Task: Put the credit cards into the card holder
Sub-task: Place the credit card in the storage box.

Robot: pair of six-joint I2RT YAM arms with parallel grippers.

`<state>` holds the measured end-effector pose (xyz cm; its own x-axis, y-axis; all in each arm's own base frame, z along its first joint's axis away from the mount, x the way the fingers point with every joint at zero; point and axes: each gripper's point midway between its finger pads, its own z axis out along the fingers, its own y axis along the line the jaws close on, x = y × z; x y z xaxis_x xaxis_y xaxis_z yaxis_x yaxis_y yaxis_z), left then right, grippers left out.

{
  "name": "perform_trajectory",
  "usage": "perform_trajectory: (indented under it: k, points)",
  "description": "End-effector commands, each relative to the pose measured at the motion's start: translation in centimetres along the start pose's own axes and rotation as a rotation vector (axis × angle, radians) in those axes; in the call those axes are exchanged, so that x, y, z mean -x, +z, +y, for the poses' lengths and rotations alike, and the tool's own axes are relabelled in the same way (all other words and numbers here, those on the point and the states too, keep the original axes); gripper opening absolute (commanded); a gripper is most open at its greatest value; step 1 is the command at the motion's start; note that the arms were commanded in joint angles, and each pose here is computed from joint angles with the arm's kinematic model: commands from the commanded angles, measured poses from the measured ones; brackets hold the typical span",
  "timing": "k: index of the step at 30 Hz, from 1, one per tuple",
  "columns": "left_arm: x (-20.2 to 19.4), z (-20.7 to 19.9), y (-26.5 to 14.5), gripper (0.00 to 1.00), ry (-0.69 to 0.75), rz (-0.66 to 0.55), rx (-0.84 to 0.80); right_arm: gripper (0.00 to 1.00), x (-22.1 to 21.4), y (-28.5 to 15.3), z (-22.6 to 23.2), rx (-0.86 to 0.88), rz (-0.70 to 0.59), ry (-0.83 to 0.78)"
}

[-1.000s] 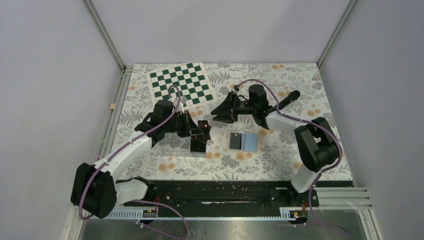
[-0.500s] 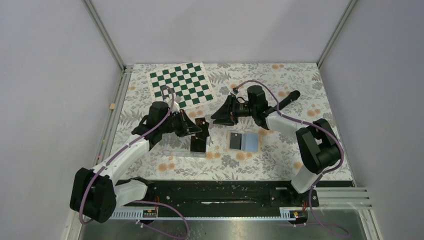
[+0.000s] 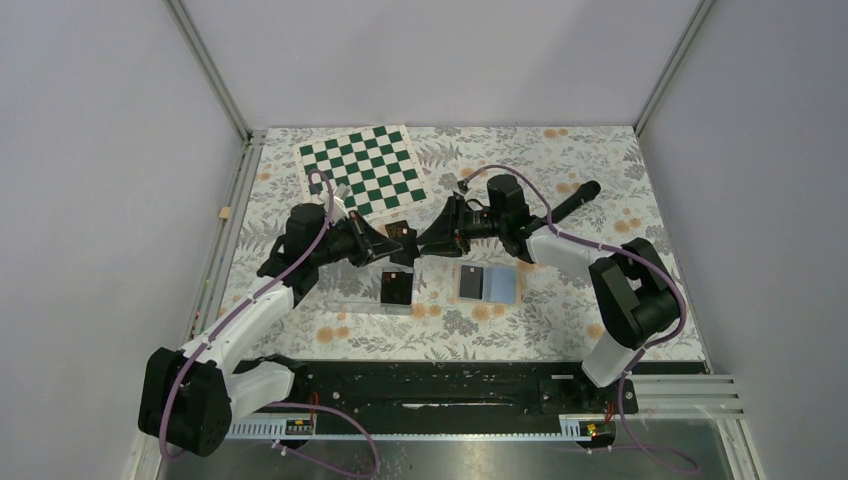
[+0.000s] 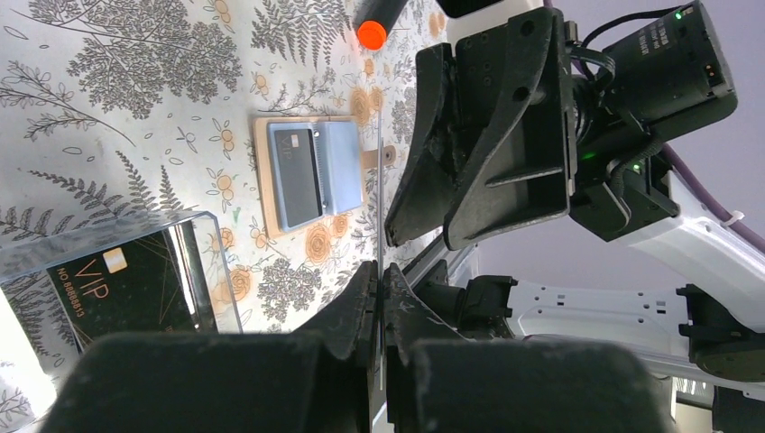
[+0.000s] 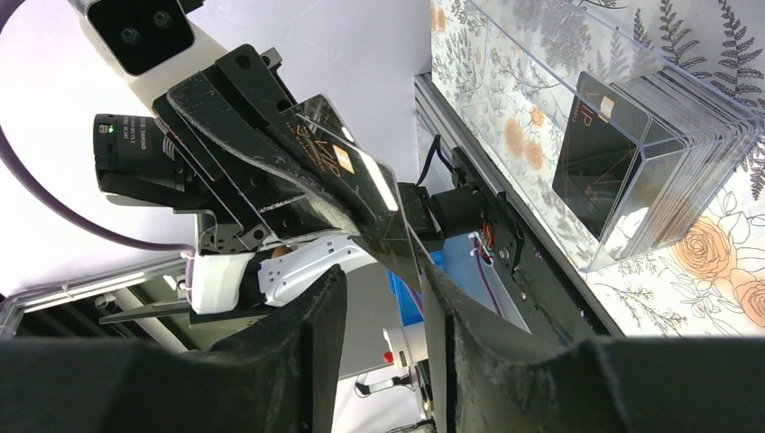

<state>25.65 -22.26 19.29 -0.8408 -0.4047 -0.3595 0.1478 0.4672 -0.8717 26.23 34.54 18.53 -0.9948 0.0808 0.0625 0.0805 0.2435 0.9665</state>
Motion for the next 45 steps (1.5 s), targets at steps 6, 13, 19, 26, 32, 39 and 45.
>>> perform_trajectory:
  k: [6, 13, 19, 26, 32, 39, 45]
  points:
    - [0.8, -2.3, -0.5, 0.00, 0.033, -0.024, -0.100, 0.43, -0.5, 0.3, 1.2, 0.039, 0.022, -0.036]
    - [0.8, -2.5, -0.5, 0.00, 0.027, -0.019, -0.113, 0.43, -0.6, 0.7, 1.0, 0.033, 0.033, -0.030]
    - [0.6, -2.8, -0.4, 0.00, 0.019, -0.010, -0.140, 0.43, -0.5, 1.2, 1.0, 0.041, 0.040, -0.033]
    - [0.4, -2.9, -0.3, 0.00, 0.012, 0.005, -0.156, 0.41, -0.3, 1.9, 2.8, 0.121, 0.058, -0.045]
    - [0.2, -2.8, -0.2, 0.00, 0.007, 0.019, -0.160, 0.37, -0.5, 2.3, 3.7, 0.182, 0.081, -0.047]
    - [0.1, -3.1, -0.3, 0.00, 0.005, 0.018, -0.181, 0.31, -0.5, 2.3, 4.2, 0.216, 0.088, -0.055]
    - [0.1, -4.3, -0.6, 0.00, 0.028, 0.025, -0.235, 0.34, -0.8, 2.3, 2.0, 0.105, 0.075, -0.084]
